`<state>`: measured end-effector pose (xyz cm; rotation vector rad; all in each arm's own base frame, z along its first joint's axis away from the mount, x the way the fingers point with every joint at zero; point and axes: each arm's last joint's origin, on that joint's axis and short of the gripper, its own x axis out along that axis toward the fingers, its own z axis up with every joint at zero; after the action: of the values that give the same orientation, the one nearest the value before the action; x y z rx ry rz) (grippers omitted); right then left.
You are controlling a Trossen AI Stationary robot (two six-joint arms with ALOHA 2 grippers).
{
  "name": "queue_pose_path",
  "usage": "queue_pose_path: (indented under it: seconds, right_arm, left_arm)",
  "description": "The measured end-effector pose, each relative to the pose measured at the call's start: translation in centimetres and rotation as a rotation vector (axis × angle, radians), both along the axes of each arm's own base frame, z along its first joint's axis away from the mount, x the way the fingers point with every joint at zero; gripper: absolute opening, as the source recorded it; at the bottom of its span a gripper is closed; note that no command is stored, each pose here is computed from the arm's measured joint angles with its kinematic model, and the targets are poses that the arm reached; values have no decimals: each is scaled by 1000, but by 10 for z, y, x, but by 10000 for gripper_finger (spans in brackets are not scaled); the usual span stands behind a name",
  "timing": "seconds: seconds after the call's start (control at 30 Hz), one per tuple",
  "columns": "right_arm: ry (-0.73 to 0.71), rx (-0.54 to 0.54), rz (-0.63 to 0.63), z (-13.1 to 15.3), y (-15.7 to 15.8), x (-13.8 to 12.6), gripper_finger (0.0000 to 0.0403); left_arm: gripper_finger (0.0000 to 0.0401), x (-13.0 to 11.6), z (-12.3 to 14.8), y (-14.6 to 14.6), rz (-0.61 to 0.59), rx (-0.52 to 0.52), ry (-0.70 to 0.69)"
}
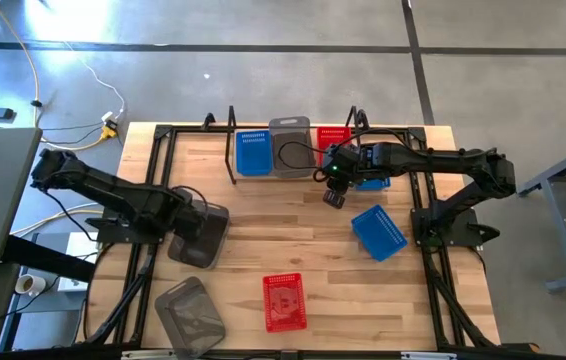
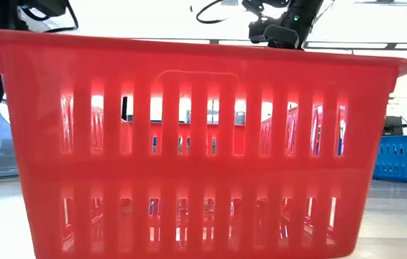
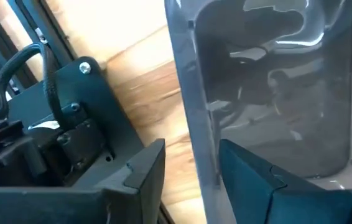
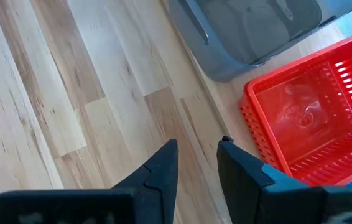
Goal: Stack baskets on shelf by color
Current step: Stack the top black bin on the other black bin on the shelf
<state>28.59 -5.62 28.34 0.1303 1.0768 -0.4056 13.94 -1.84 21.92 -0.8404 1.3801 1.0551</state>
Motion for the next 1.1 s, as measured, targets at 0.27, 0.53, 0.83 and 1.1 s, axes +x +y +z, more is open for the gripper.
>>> queue_pose_path:
  seconds: [0.27, 0.53, 0.83, 1.1]
  right_arm:
    - [1, -7, -1, 0, 0, 0, 98]
    - [0, -8, -1, 0, 0, 0, 98]
    - [-1, -8, -1, 0, 0, 0, 98]
    - [5, -7, -1, 0, 0, 0, 98]
  left_arm:
    - [140, 1, 0, 8, 30, 10, 4]
    - [140, 8, -7, 16, 2, 0, 61]
    - [140, 20, -22, 28, 16, -27, 167]
    - [140, 32, -38, 34, -11, -73, 213]
